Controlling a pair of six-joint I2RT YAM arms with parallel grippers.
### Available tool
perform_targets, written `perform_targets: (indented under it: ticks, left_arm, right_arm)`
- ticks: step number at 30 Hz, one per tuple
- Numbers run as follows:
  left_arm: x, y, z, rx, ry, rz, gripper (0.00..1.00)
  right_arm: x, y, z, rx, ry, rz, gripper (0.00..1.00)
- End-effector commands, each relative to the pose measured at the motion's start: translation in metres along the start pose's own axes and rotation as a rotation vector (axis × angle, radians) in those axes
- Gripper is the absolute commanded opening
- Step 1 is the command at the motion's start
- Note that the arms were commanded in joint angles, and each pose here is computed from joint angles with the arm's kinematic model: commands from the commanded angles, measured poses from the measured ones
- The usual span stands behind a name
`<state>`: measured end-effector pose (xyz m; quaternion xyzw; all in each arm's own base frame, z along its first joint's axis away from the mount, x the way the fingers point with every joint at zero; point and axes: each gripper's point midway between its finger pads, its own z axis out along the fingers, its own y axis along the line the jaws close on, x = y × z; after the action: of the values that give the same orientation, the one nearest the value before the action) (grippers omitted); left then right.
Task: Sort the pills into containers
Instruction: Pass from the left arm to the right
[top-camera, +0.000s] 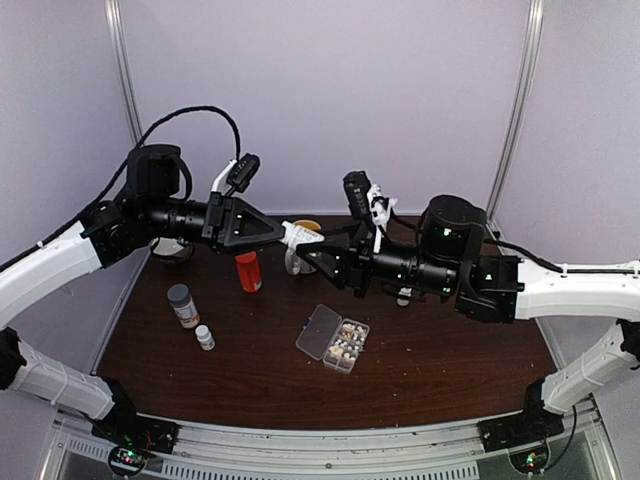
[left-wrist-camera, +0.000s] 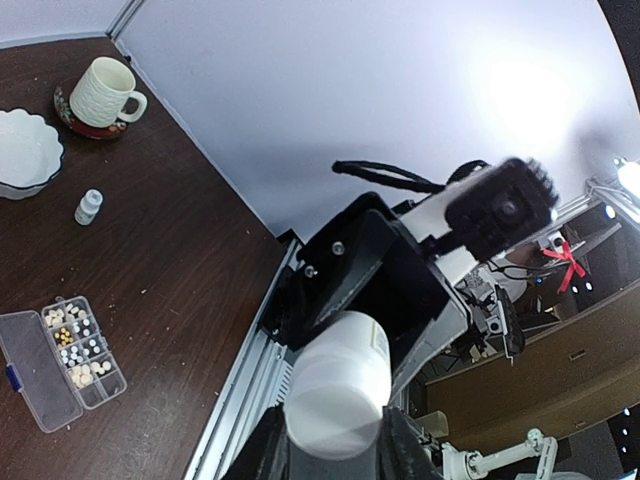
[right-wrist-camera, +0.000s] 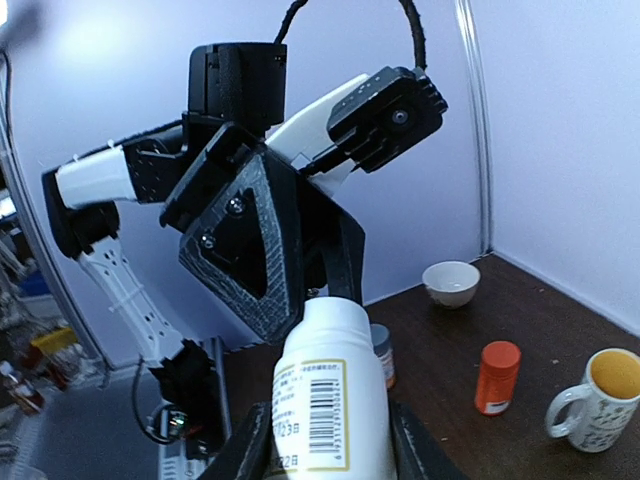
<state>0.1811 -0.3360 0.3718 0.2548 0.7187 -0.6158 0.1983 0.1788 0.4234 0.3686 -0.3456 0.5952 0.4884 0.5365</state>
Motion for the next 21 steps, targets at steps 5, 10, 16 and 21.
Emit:
perform_targets:
  ticks: [5,10,16,21]
  left_arm:
    - [0.001,-0.002,0.005,-0.009,0.056,-0.088,0.11]
    - [0.005,0.007,0.008,-0.047,0.078,-0.152,0.11]
    - [-0.001,0.001,0.008,-0.025,0.061,-0.135,0.21]
    - [-0.016,-0.006,0.001,-0.048,-0.002,-0.044,0.88]
  right_arm:
    - [0.002,-0.019,-0.002,0.239,0.075,-0.614,0.22]
    - [-0.003,-0.025,-0.005,0.335,0.08,-0.878,0.2]
    - [-0.008,-0.026,-0.017,0.422,0.011,-0.977,0.16]
    - [-0.002,-0.014,-0.016,0.32,0.037,-0.842,0.16]
